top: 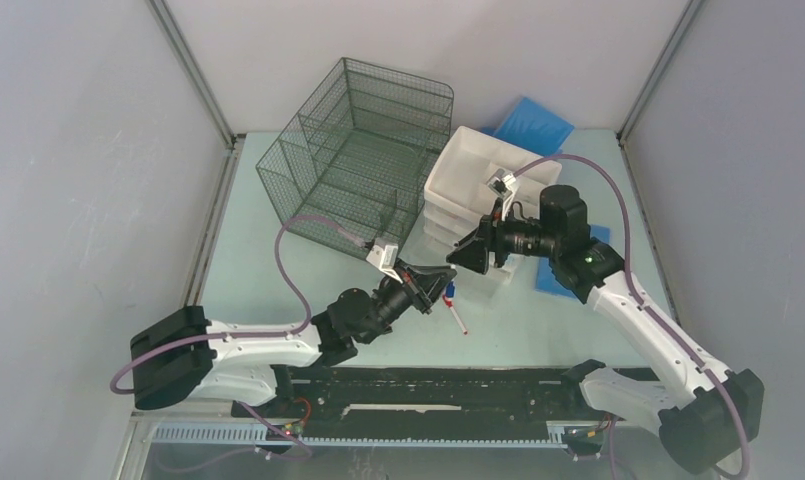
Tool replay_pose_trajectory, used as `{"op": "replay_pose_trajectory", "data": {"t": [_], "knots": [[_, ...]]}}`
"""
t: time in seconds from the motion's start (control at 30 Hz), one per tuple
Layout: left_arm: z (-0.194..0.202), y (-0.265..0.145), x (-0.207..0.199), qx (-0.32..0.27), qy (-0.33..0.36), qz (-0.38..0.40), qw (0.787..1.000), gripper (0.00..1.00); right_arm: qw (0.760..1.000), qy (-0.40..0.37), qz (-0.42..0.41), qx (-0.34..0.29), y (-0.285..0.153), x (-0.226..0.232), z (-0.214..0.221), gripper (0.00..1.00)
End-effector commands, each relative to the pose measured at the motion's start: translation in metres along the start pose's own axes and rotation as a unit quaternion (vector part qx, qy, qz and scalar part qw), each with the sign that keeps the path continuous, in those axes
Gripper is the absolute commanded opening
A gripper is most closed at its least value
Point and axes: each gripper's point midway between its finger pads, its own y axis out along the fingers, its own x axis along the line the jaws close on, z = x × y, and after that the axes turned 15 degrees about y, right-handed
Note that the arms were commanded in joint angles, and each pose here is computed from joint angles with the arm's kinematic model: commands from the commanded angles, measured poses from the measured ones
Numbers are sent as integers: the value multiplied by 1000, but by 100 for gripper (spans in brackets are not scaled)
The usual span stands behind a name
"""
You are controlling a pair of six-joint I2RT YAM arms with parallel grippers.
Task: Organize the desk
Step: Place the stationery in the drawer.
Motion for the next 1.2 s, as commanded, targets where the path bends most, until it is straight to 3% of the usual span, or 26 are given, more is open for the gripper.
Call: {"op": "replay_pose_trajectory", "data": {"t": [0.0,0.13,0.27,0.37,0.4,0.6,0.77,0.93,1.17], "knots": [[-18,5,-12,-31,-13,23,999,0,1000,8,11,-19,6,-2,-9,66],[-17,5,-15,-32,-13,30,999,0,1000,10,3,-8,9,-1,-4,56],[-16,5,-13,-30,-11,28,999,0,1000,3,-11,2,10,3,-1,29],[-15,5,-13,-30,-7,27,999,0,1000,-5,-16,7,11,5,1,3],[-14,5,-12,-30,-4,27,999,2,1000,-7,-15,7,11,4,1,0],[-13,1,-12,-24,30,37,999,42,999,-32,-4,-5,8,3,-3,0],[-7,-9,-12,-3,74,53,996,68,998,-61,17,-16,5,-5,-8,0],[3,-20,0,28,108,43,993,77,993,-101,46,-23,3,-15,-11,0],[19,-37,25,76,146,3,986,80,980,-159,115,-33,2,-39,-17,0]]}}
